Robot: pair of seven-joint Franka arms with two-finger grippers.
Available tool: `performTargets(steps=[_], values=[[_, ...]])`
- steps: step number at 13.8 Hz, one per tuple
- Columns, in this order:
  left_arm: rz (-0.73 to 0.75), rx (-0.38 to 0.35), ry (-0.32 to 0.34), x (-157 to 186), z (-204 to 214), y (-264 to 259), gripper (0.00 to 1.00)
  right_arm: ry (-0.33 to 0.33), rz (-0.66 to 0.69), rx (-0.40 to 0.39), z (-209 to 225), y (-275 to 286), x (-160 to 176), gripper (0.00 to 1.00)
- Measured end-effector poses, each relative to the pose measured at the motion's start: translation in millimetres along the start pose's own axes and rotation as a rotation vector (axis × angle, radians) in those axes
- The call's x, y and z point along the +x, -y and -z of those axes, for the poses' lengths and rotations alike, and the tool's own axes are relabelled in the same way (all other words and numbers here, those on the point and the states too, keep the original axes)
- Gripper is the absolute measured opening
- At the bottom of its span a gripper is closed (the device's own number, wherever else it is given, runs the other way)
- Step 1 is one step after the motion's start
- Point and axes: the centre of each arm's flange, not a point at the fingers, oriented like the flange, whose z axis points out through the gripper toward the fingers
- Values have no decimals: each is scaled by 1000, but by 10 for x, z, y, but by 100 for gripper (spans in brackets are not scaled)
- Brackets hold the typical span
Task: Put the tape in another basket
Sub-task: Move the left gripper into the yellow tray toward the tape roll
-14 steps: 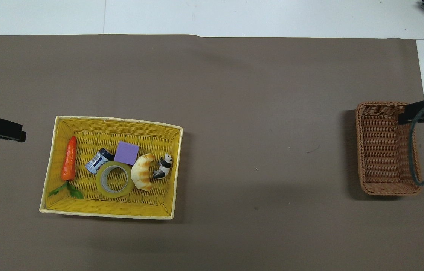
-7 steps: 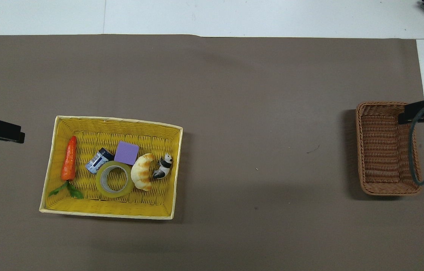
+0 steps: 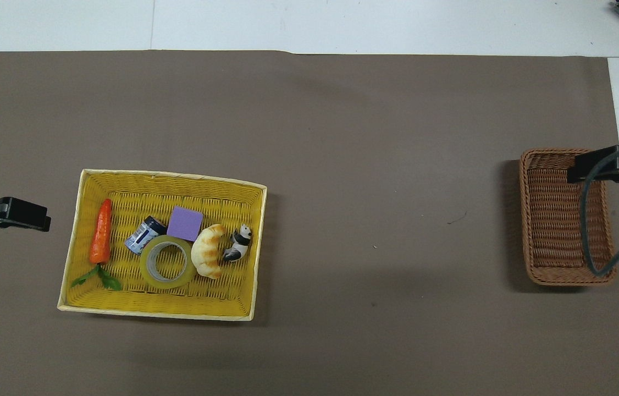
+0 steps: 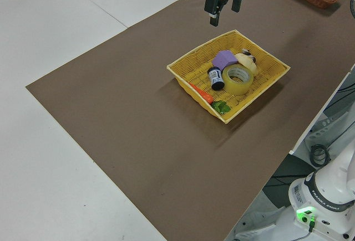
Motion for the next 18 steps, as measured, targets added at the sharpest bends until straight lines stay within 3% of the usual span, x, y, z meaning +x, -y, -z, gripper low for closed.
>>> performTargets(steps=[6,10,15,18], values=[[-24,9,-27,-70,-415,-141,100,-1,-14,0,3,-78,7,100],[-14,11,-22,-58,-911,-204,100,-1,-14,0,3,-79,7,100],[86,15,-33,-107,-1613,-471,100,-1,-14,0,3,-79,7,100],[167,23,10,-195,-1977,-628,100,-1,-14,0,3,-79,7,100]])
